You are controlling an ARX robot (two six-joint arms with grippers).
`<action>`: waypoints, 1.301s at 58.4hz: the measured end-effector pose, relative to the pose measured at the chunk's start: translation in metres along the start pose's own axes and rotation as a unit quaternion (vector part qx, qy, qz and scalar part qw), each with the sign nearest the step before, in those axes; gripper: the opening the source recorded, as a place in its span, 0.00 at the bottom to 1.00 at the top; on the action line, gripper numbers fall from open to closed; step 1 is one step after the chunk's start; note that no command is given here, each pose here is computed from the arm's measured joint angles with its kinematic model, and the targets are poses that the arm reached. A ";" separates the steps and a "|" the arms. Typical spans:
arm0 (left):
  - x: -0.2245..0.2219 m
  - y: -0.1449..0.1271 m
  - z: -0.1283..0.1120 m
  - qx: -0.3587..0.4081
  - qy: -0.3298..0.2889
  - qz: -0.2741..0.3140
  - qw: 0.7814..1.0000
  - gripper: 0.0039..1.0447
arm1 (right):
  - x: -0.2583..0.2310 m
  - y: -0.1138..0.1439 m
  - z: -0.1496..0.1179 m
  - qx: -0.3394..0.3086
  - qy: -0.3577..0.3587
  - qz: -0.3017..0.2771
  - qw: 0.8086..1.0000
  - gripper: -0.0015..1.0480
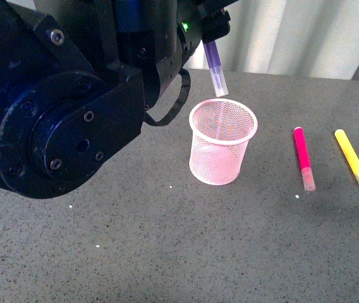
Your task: Insert purple and pink pens into pink cup
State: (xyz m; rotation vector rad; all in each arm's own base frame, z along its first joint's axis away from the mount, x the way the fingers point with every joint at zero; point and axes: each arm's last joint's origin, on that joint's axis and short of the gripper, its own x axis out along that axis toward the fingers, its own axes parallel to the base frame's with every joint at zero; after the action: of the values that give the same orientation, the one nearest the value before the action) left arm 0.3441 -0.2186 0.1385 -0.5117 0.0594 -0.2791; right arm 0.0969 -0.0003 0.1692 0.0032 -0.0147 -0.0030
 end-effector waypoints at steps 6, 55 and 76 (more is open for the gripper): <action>-0.002 -0.002 -0.004 0.001 0.004 -0.002 1.000 0.11 | 0.000 0.000 0.000 0.000 0.000 0.000 1.000 0.93; -0.007 -0.001 -0.017 0.009 0.017 -0.006 1.000 0.85 | 0.000 0.000 0.000 0.000 0.000 0.000 1.000 0.93; -0.040 0.019 0.058 0.030 0.066 -0.027 0.997 0.94 | 0.000 0.000 0.000 0.000 0.000 0.000 1.000 0.93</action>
State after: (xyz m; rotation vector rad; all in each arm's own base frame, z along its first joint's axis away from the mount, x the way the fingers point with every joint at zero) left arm 0.3176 -0.1645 0.1794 -0.4361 0.1648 -0.3654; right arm 0.0969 -0.0003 0.1692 0.0032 -0.0147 -0.0030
